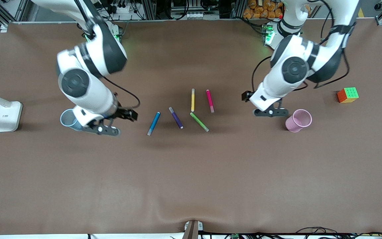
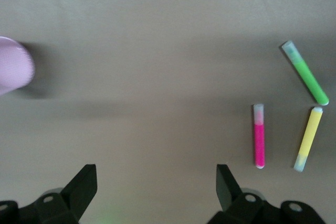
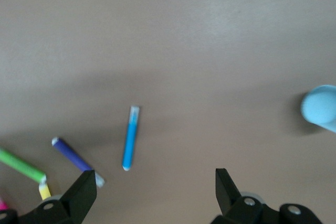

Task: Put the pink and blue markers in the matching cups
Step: 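Lower the right gripper to the blue marker while the left gripper reaches the pink marker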

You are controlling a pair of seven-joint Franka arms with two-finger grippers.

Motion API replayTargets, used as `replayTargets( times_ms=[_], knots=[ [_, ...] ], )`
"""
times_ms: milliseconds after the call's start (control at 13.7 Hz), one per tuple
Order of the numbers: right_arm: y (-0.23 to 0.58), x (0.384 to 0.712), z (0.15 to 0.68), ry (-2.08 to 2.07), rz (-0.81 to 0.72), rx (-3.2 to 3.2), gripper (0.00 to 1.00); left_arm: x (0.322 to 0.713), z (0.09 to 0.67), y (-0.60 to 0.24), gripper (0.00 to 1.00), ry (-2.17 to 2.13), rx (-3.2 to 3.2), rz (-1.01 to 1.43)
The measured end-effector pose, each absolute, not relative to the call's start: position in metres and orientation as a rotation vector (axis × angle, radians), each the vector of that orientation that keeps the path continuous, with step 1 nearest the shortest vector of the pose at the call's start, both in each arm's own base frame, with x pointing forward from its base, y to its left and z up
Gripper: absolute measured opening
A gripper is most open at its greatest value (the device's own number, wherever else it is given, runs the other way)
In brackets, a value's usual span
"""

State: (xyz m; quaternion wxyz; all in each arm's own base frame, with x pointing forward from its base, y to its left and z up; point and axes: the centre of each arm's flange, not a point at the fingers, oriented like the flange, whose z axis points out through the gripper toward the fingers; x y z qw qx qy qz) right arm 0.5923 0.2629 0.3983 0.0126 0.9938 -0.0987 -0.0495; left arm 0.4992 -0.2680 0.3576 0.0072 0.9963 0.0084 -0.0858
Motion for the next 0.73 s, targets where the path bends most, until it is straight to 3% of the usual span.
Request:
replayTargets(
  times_ms=[437,728],
  knots=[
    [0.306,0.584,0.307,-0.382,-0.125,3.091,1.00,0.468,0.276,-0.343,1.00,0.078,3.069,-0.269],
    [0.310,0.574,0.257,-0.422,-0.070,3.108,1.00,0.457,0.246,-0.366,0.90,0.138,3.042,-0.264]
  ],
)
